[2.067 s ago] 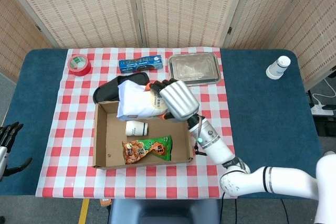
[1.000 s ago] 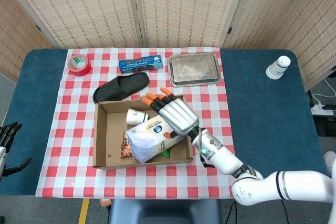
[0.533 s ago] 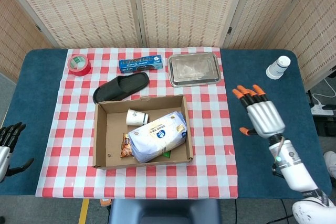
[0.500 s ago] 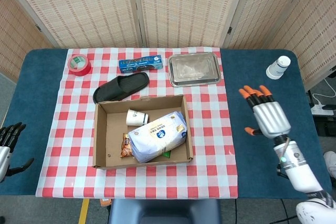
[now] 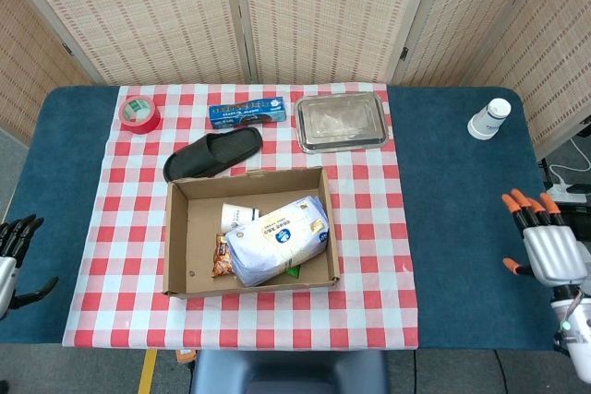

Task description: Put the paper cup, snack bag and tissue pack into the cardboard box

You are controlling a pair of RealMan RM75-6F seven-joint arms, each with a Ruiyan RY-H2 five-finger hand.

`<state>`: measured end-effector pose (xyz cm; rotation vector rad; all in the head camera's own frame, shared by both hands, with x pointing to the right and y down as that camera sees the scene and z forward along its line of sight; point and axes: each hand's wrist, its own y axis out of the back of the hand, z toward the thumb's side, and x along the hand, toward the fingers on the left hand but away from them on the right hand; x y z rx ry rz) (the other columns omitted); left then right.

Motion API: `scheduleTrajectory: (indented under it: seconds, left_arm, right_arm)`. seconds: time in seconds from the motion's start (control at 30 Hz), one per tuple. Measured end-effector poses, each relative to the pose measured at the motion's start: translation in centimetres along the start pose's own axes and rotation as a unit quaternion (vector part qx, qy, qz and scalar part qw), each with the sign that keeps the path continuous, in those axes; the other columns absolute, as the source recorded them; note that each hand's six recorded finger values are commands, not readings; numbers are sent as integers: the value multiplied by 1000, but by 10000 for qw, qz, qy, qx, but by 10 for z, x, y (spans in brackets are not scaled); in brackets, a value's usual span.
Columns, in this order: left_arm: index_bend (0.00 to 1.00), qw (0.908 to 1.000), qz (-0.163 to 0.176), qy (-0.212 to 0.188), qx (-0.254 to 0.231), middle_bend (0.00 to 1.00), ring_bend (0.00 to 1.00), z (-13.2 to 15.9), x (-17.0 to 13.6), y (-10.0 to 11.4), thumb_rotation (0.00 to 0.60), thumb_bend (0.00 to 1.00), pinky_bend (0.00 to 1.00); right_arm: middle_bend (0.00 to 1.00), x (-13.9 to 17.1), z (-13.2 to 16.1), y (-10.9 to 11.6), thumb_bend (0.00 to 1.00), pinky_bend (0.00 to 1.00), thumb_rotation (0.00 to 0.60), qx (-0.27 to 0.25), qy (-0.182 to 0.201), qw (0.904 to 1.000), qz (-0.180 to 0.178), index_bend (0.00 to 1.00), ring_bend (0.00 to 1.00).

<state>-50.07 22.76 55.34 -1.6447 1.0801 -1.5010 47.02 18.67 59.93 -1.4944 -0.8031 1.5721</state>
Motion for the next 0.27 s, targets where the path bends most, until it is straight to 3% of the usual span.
scheduleTrajectory:
  seconds: [0.27]
  left_arm:
    - [0, 10000, -2, 78, 29, 0, 0, -2, 1, -1, 600, 226, 0]
  right_arm:
    - [0, 19, 11, -7, 0, 13, 600, -145, 199, 9993, -283, 0, 0]
